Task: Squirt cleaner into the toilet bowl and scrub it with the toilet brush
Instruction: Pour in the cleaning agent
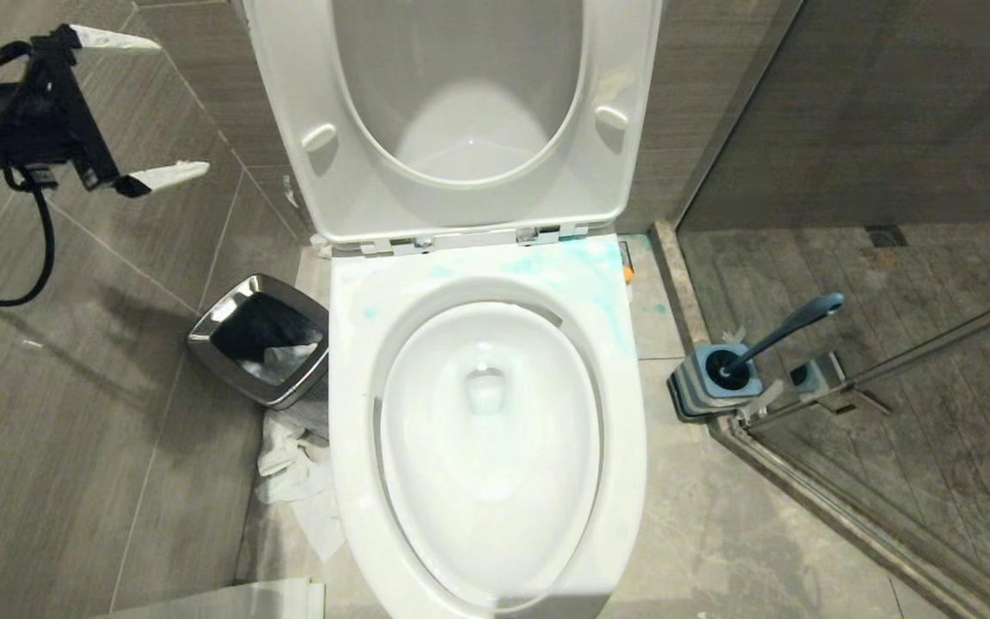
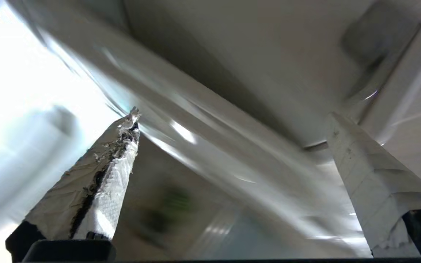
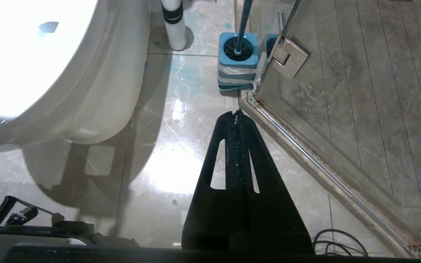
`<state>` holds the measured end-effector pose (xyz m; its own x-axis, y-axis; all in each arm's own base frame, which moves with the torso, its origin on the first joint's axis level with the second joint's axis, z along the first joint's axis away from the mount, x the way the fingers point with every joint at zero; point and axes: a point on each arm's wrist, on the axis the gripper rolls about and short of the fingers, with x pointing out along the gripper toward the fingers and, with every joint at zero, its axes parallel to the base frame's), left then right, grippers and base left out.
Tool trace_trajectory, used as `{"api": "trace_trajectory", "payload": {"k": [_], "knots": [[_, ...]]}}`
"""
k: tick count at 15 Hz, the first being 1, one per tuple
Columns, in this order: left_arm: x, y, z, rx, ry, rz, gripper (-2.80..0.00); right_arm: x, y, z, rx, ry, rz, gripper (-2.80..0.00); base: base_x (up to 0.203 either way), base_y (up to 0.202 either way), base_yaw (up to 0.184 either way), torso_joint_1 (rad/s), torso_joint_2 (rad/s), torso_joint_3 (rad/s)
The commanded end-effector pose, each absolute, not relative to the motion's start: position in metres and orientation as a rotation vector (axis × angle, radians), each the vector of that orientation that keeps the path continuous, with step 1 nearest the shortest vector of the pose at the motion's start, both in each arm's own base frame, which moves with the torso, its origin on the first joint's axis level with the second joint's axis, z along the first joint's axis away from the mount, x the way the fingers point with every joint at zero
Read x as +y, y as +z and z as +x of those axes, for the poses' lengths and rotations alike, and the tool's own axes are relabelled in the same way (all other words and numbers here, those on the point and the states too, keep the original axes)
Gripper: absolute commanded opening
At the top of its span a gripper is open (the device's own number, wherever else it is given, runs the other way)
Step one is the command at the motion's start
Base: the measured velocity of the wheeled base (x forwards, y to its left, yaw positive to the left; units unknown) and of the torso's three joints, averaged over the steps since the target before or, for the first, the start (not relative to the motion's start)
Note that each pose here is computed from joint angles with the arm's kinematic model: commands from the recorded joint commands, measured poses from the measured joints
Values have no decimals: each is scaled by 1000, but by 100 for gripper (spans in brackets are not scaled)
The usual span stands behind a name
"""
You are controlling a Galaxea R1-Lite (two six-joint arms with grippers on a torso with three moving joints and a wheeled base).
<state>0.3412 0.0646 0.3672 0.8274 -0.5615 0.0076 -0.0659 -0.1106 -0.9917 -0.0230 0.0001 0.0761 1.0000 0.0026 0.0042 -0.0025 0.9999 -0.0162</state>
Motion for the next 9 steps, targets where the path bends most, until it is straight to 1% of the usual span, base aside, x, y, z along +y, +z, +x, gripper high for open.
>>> {"api": "trace_trajectory", "payload": {"k": [1, 2, 3, 7, 9], "knots": [[59, 370, 340, 245, -547, -886, 0, 0, 76, -23, -3, 3, -17, -280, 0, 0, 0, 0, 0, 0], [57, 376, 336, 141, -570, -693, 0, 0, 76, -23, -3, 3, -17, -280, 0, 0, 0, 0, 0, 0], [55, 384, 330, 33, -593, -561, 0, 0, 76, -23, -3, 3, -17, -280, 0, 0, 0, 0, 0, 0], [47, 399, 296, -238, -616, -252, 0, 0, 76, -23, -5, 3, -17, -280, 0, 0, 0, 0, 0, 0], [46, 410, 279, -309, -597, -142, 0, 0, 76, -23, -3, 3, -17, -280, 0, 0, 0, 0, 0, 0]]}}
